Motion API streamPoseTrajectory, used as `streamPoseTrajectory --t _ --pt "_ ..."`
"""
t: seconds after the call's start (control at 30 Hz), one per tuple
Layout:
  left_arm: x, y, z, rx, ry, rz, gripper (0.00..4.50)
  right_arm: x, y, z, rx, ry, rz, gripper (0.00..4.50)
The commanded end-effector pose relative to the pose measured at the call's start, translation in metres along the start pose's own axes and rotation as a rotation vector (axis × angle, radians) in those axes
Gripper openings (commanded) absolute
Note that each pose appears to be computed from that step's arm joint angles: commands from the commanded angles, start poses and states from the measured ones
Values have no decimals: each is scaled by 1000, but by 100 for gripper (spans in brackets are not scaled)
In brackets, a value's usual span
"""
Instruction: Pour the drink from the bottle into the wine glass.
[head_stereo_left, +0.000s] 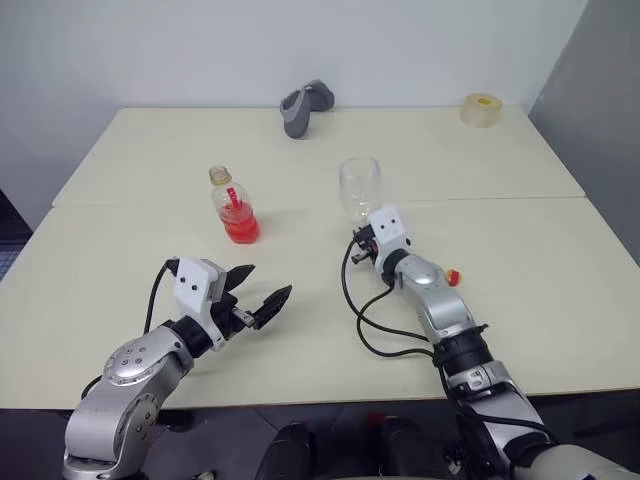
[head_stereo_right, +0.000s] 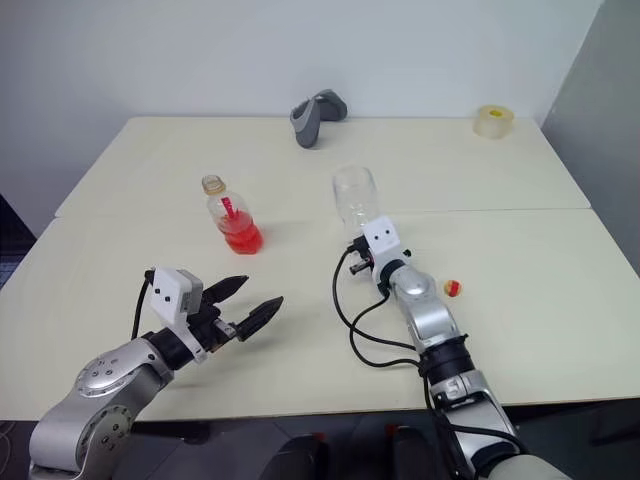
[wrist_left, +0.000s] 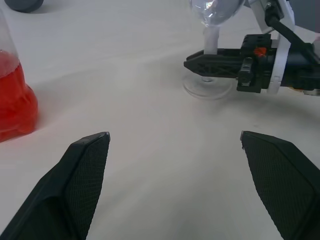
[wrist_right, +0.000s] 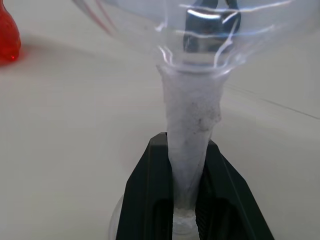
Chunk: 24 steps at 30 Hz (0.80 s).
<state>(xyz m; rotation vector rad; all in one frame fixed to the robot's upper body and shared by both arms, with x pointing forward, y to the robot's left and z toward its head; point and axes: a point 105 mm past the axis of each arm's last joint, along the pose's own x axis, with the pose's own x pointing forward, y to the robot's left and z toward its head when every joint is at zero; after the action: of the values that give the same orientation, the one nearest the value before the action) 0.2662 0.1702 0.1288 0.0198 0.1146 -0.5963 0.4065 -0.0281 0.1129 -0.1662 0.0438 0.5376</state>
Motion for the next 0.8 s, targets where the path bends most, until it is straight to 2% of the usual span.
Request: streamPoseTrajectory --t 0.03,0.17,0.3,0.6,0.8 --pt "2 -1 9 28 -40 -3 450 16 11 44 -10 -171 19 25" --pt "5 -2 10 30 -45 -13 450 32 24 50 -10 -204 26 25" --pt "7 -4 9 31 -46 -20 450 41 32 33 3 -160 13 25" --pt "10 -4 11 30 -57 -17 450 38 27 -6 28 -71 -21 25" --pt "13 -4 12 30 -63 -19 450 38 22 -6 47 -76 -43 25"
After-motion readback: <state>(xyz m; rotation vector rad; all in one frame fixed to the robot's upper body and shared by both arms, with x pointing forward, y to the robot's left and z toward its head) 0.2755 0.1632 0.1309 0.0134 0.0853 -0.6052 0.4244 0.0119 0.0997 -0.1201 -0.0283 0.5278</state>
